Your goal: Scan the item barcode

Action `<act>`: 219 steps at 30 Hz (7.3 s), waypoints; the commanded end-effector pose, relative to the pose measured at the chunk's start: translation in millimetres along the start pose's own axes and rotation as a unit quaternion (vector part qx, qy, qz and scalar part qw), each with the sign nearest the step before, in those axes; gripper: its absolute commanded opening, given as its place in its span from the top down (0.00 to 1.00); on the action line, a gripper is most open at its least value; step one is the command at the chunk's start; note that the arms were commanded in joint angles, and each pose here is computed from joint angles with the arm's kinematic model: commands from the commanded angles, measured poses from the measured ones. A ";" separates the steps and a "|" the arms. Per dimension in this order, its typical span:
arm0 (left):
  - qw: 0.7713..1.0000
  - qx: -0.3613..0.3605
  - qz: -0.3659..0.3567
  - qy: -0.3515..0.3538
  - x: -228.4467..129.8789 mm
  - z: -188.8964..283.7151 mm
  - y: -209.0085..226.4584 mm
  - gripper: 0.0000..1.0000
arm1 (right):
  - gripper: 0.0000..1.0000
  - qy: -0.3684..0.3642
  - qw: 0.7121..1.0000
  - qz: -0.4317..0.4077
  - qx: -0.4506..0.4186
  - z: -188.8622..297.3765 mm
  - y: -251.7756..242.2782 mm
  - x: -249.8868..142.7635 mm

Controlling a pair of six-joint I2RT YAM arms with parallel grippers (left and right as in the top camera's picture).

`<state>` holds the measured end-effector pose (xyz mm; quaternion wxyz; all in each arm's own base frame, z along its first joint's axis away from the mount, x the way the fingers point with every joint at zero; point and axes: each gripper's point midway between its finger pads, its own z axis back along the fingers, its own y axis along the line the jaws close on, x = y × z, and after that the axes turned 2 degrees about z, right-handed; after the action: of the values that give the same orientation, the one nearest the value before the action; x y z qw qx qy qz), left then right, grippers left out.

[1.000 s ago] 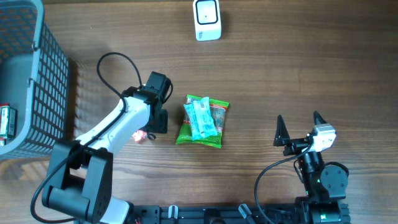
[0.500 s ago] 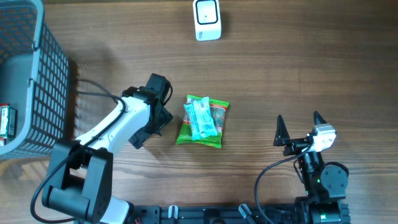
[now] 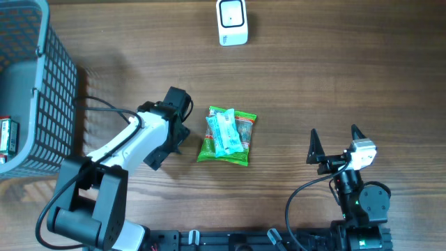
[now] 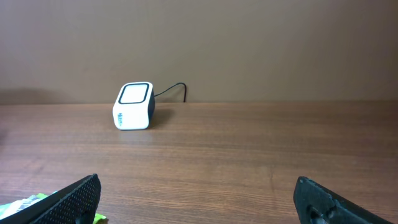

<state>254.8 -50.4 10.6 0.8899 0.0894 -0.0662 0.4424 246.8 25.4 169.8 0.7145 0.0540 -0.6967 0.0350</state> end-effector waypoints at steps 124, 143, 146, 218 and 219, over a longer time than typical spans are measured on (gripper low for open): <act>0.928 -0.256 -0.193 0.188 -2.2 17.7 -44.2 0.88 | 0.00 0.000 1.000 0.004 -0.006 -0.2 -2.4 -0.3; 0.921 -0.256 -0.205 0.211 -17.6 23.9 -42.8 0.82 | 0.00 0.000 1.000 0.004 -0.006 -0.1 -2.5 -0.3; 0.918 -0.256 -0.217 0.210 -16.8 27.8 -42.4 0.83 | 0.00 0.000 1.000 0.004 -0.006 -0.2 -2.4 -0.3; 0.993 -0.030 -0.114 0.015 352.5 -53.6 228.9 0.00 | 0.01 0.000 1.000 0.004 -0.006 -0.2 -2.4 -0.3; 0.991 -0.030 -0.129 0.015 350.0 -59.8 228.3 0.00 | 0.01 0.000 1.000 0.005 -0.006 -0.1 -2.5 -0.3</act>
<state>293.7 373.8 69.3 0.9290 0.0716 -0.0758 0.3550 247.0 25.4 168.8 0.7161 0.0540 -0.6951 0.0349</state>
